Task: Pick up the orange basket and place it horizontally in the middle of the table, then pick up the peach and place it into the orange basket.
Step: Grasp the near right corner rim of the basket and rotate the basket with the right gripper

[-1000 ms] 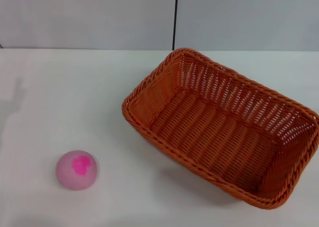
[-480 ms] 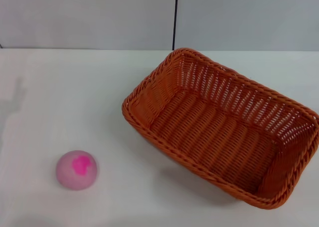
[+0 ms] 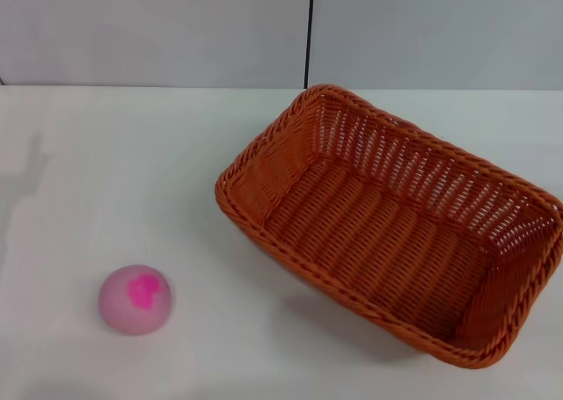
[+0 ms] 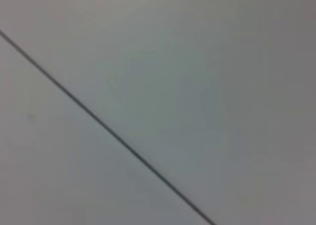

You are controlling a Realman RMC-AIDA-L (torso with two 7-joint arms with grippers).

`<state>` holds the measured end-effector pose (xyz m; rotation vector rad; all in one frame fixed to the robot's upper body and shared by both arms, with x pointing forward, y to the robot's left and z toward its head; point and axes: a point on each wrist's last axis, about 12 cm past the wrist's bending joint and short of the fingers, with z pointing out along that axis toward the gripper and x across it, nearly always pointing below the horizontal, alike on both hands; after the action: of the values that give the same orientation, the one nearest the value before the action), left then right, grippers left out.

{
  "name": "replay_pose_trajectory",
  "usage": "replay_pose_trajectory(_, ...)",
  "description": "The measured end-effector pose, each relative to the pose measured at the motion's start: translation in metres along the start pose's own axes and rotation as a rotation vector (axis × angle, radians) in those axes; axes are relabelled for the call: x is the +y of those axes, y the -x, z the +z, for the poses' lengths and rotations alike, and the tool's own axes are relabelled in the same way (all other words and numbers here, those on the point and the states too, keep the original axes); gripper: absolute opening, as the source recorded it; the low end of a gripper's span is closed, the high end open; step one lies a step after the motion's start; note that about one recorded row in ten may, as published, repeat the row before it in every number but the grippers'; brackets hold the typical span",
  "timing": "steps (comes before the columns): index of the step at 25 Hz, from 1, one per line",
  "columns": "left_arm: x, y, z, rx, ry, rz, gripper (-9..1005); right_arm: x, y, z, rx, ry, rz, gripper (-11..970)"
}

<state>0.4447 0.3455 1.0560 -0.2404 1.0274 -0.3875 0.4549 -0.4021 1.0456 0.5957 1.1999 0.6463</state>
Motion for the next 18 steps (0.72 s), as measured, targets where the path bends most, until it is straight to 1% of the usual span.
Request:
replay_pose_trajectory(1,0.000,0.000,0.000,-0.001,0.001,0.000,843,0.003,0.003,0.002,0.010,0.035,-0.014,372)
replay_pose_trajectory(2,0.000,0.000,0.000,-0.001,0.001,0.000,842,0.003,0.003,0.002,0.010,0.035,-0.014,372)
replay_pose_trajectory(3,0.000,0.000,0.000,-0.001,0.003,0.000,842,0.007,0.007,0.004,0.024,0.085,-0.033,372)
replay_pose_trajectory(4,0.000,0.000,0.000,-0.001,0.003,0.000,841,0.007,0.007,0.004,0.024,0.085,-0.033,372)
replay_pose_trajectory(5,0.000,0.000,0.000,-0.001,0.003,0.000,841,0.009,0.011,0.006,0.033,0.108,-0.042,372)
replay_pose_trajectory(6,0.000,0.000,0.001,-0.001,0.003,0.001,840,0.013,0.019,0.013,0.075,0.169,-0.055,372)
replay_pose_trajectory(7,0.000,0.000,0.001,-0.001,0.002,0.001,840,0.013,0.019,0.013,0.075,0.169,-0.055,373)
replay_pose_trajectory(10,0.001,0.000,0.002,-0.001,0.001,0.002,838,0.022,0.036,0.029,0.179,0.269,-0.074,375)
replay_pose_trajectory(11,0.001,0.000,0.002,-0.001,0.000,0.001,838,0.030,0.048,0.040,0.264,0.328,-0.088,374)
replay_pose_trajectory(12,0.001,0.000,0.002,-0.001,0.000,0.001,837,0.030,0.048,0.040,0.264,0.328,-0.088,374)
replay_pose_trajectory(13,0.000,0.000,0.003,-0.002,-0.002,0.001,837,0.041,0.061,0.052,0.348,0.383,-0.112,373)
replay_pose_trajectory(14,0.000,0.000,0.003,-0.002,-0.002,0.001,836,0.048,0.067,0.058,0.392,0.409,-0.129,372)
replay_pose_trajectory(15,0.000,0.000,0.003,-0.002,-0.002,0.001,836,0.048,0.067,0.058,0.392,0.409,-0.129,381)
replay_pose_trajectory(16,0.000,0.000,0.003,-0.002,-0.003,0.001,835,0.062,0.079,0.070,0.480,0.454,-0.171,390)
replay_pose_trajectory(17,0.000,0.000,0.003,-0.002,-0.003,0.001,835,0.071,0.084,0.077,0.530,0.472,-0.195,398)
replay_pose_trajectory(18,0.000,0.000,0.003,-0.003,-0.003,0.000,834,0.071,0.084,0.077,0.530,0.472,-0.195,407)
